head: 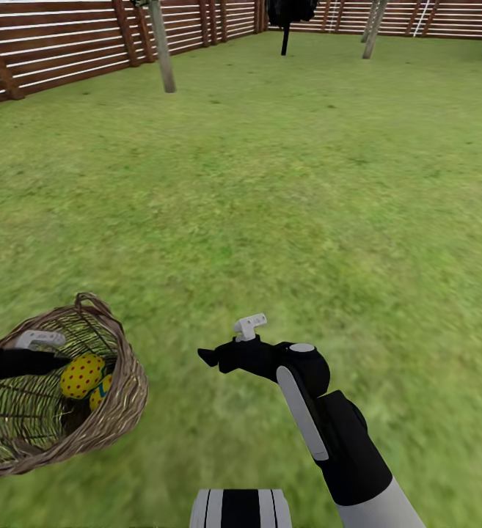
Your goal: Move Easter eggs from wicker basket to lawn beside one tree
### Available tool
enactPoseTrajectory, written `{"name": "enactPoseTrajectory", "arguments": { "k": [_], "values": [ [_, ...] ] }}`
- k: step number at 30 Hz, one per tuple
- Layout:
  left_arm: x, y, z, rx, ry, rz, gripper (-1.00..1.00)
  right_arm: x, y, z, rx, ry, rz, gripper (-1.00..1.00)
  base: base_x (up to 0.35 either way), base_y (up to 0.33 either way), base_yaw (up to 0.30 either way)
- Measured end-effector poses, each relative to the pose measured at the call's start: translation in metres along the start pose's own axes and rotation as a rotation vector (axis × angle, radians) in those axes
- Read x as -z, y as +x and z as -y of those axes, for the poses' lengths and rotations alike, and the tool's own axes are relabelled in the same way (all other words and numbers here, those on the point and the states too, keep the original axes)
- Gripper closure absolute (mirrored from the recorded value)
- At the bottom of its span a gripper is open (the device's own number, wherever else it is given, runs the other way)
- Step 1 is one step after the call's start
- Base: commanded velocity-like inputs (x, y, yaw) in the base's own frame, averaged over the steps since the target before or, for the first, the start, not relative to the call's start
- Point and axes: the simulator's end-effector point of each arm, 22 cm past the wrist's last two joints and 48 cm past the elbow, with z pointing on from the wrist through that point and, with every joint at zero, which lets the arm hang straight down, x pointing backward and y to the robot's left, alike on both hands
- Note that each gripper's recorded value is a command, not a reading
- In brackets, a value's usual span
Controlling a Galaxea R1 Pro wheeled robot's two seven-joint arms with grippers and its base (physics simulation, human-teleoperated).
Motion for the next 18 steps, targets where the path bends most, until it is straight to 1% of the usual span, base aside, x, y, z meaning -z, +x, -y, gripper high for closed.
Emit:
{"name": "enactPoseTrajectory", "arguments": {
  "k": [11, 16, 18],
  "values": [
    [-0.021, 0.016, 0.004, -0.005, 0.003, -0.043, -1.00, -0.016, 0.020, 0.007, -0.021, -0.009, -0.038, -1.00, 0.000, 0.000, 0.000],
    [-0.020, 0.016, 0.003, -0.001, 0.002, -0.041, -1.00, -0.016, 0.020, 0.007, -0.021, -0.010, -0.039, -1.00, 0.000, 0.000, 0.000],
    [-0.023, 0.019, 0.001, 0.006, 0.001, -0.046, -1.00, -0.018, 0.024, 0.009, -0.026, -0.010, -0.045, -1.00, 0.000, 0.000, 0.000]
  ]
}}
